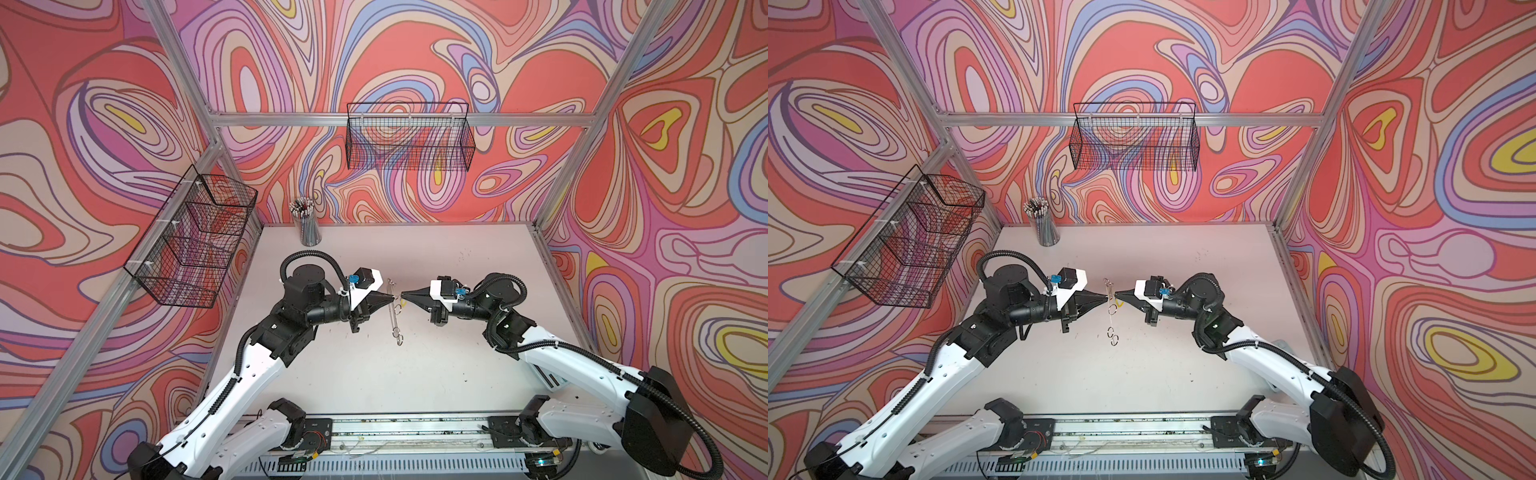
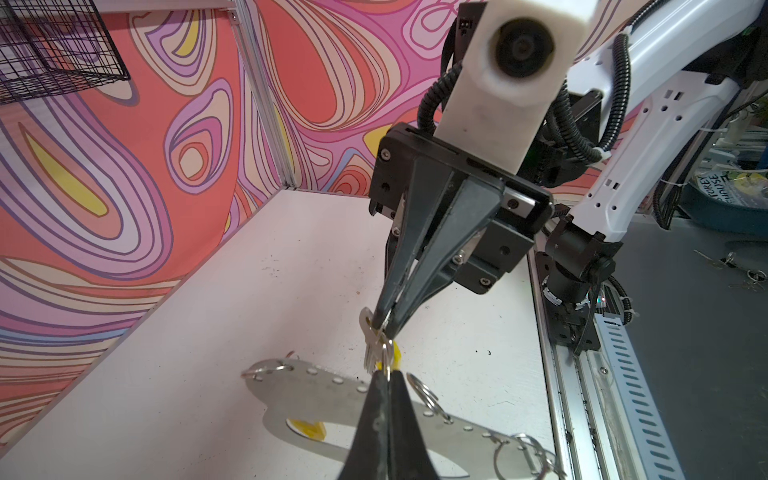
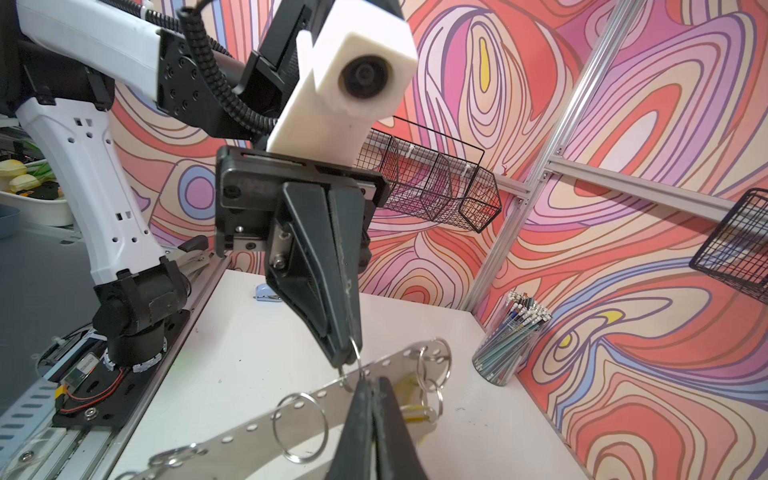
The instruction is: Put the keys on the keyring
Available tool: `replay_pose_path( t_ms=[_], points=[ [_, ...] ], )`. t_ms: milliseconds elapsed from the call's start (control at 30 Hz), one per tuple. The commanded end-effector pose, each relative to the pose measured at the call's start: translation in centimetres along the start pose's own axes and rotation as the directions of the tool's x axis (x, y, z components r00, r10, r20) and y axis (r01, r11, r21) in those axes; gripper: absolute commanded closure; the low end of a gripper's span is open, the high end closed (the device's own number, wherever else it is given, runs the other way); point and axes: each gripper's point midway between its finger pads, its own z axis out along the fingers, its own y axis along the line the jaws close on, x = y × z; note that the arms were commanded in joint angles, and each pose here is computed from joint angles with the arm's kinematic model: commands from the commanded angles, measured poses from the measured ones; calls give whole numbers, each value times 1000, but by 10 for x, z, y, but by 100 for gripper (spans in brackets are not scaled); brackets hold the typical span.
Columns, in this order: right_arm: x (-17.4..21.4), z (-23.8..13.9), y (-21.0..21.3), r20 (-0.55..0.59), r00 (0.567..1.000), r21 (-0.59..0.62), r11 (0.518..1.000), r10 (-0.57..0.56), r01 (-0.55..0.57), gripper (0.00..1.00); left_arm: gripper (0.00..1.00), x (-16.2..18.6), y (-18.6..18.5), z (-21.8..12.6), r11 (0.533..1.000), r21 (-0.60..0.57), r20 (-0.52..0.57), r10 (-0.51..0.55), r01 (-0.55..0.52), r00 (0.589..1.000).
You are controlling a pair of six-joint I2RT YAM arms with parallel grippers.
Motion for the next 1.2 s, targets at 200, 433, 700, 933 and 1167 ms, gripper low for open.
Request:
replay_pose_path(
  t_ms=[200, 433, 700, 933, 1167],
  points=[
    [-16, 0, 0, 40, 998, 0, 999, -43, 43, 100, 100, -11, -5, -3, 999, 15, 28, 29, -29, 999],
    [-16, 1, 5, 45, 998, -24, 999, -38, 39, 100, 100, -10, -4, -2, 1000, 17, 24, 18, -19, 1000],
    [-16, 3, 7, 45, 998, -38, 998, -38, 40, 100, 100, -9, -4, -1, 1000, 18, 20, 16, -16, 1000],
    [-16, 4, 11, 41, 998, -54, 998, -40, 42, 100, 100, -9, -3, -1, 1000, 13, 19, 13, -13, 1000],
    [-15, 6, 12, 30, 998, -58, 997, -48, 50, 100, 100, -9, -3, -1, 1000, 21, 20, 9, -10, 1000]
  ],
)
